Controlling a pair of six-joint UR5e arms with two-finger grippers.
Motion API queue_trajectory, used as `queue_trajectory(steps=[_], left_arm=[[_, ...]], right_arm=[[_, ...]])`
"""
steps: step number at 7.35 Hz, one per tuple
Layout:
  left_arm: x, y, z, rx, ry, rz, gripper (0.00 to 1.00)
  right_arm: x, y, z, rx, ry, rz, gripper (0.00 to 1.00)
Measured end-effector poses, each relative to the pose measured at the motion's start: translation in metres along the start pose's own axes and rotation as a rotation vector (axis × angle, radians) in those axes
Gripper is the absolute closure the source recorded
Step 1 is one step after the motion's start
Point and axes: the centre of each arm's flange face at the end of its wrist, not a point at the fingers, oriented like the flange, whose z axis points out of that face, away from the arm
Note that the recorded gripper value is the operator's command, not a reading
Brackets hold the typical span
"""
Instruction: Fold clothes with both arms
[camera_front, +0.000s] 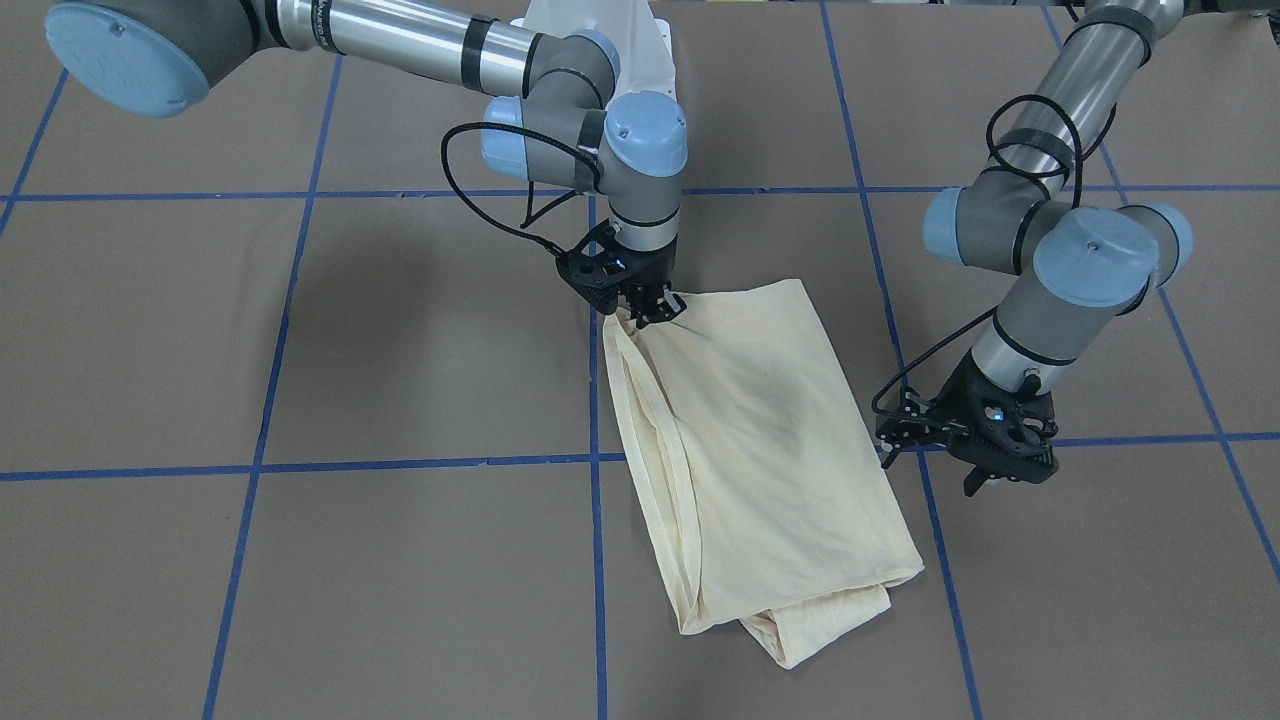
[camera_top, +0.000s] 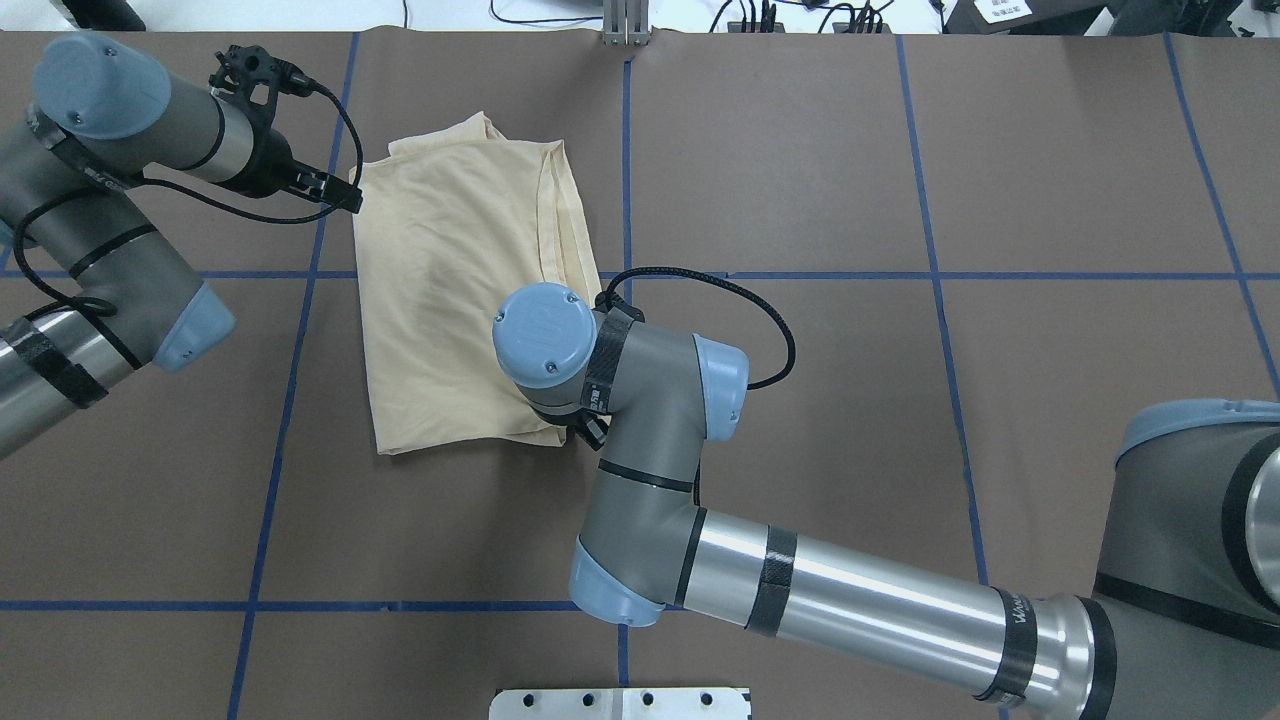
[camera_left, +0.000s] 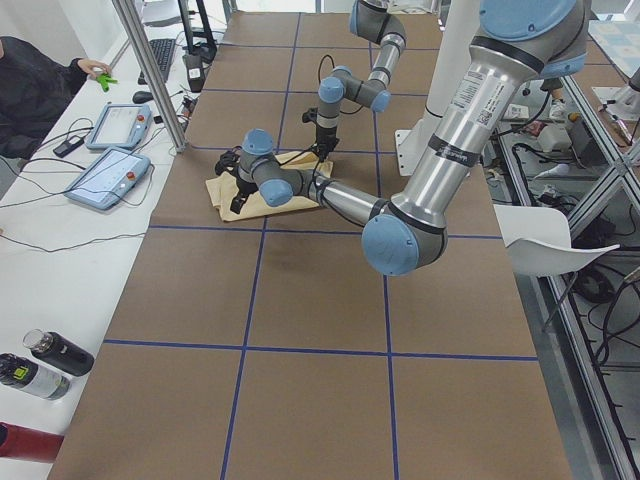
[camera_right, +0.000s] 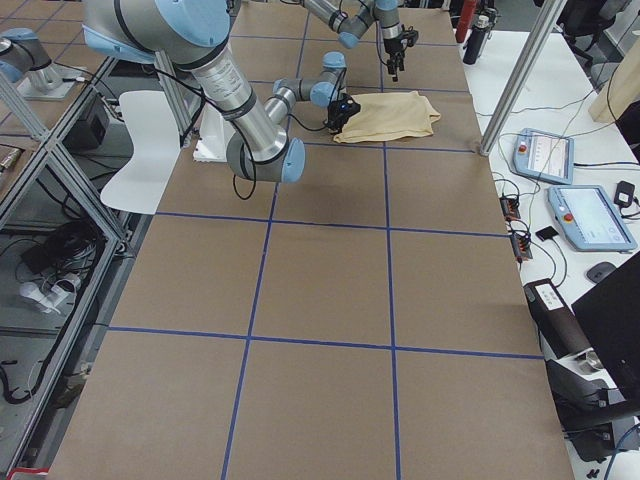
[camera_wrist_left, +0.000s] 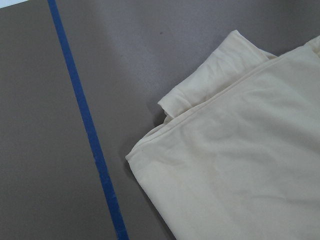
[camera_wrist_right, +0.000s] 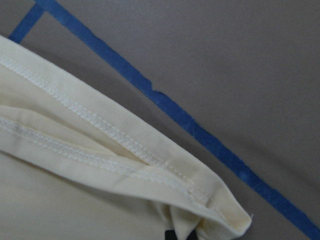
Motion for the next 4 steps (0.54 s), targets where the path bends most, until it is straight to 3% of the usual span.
queue_trajectory(steps=[4], left_arm=[[0.006,0.003,-0.009,0.008,0.013,-0.023,0.00]], right_arm=[[-0.006,-0.003,-0.025,-0.027,-0.042,0.021,1.00]])
